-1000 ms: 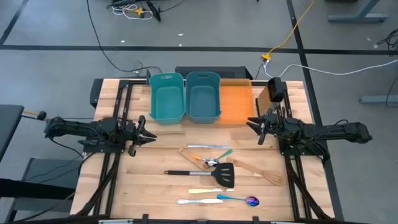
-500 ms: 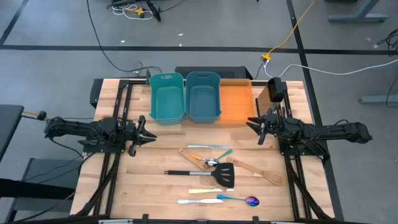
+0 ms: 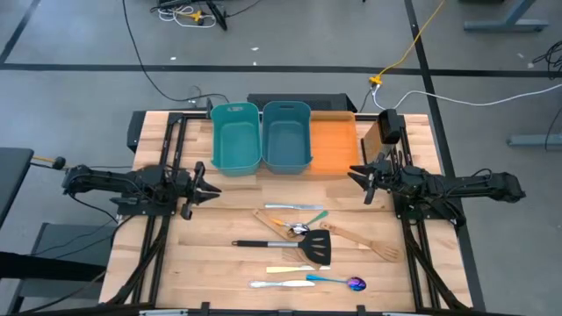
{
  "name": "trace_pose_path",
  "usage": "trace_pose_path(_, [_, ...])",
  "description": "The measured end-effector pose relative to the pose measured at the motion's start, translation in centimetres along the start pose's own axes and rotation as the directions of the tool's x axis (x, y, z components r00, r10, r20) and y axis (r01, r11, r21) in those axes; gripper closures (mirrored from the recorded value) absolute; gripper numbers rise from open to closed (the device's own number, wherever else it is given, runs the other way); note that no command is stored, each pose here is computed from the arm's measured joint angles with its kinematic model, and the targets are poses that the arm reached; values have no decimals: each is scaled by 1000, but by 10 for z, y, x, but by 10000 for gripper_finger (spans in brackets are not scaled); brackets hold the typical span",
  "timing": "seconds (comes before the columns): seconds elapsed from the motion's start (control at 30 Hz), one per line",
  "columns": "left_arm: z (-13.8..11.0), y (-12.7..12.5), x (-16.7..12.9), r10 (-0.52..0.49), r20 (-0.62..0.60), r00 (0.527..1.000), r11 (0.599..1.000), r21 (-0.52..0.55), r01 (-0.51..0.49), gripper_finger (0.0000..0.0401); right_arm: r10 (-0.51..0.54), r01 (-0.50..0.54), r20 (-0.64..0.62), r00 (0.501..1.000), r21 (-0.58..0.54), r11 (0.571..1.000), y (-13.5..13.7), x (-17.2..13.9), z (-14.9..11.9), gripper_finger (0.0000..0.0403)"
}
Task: Pick & Place Kitchen Items
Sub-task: Put the black slotted spatula into the orange bin
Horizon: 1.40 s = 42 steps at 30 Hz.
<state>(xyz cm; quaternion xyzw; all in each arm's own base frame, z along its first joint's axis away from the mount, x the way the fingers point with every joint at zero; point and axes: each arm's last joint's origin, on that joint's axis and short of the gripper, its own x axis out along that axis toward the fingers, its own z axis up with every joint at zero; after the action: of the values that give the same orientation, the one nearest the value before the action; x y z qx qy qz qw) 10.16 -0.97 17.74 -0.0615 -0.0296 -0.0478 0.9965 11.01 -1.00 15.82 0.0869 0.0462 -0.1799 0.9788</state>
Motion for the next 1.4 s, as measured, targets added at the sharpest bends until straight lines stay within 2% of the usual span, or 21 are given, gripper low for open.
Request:
trace_pose_path(0.23, [3,1,1,43,35,998,999,-27,-42,339,3,-3,13,1000,5,1000,0,0,1,272])
trace_pose_path(0.43, [9,-2,10,20,66,998,1000,-8,-19,339,27,-27,31,999,12,1000,1,0,3,272])
trace_pose_path(0.7, [30,-15,53,-12,-143,990,999,31,17,339,38,-40,35,999,65,997,2,0,4,272])
trace_pose_path(0.8, [35,-25,76,-53,-288,956,997,33,66,339,38,-42,35,999,123,992,2,0,4,272])
trace_pose_path(0.93, [38,-41,101,-81,-465,882,995,10,97,339,38,-43,36,999,158,986,2,0,4,272])
trace_pose_path(1.07, [37,-62,122,-117,-520,846,992,-27,121,339,37,-43,38,999,149,988,2,0,4,272])
trace_pose_path(1.23, [22,-85,139,-132,-592,795,991,-80,106,339,38,-44,44,998,150,988,2,0,5,272])
trace_pose_path(1.4, [7,-102,150,-60,-627,777,997,-70,21,339,44,-57,84,996,157,986,3,0,9,272])
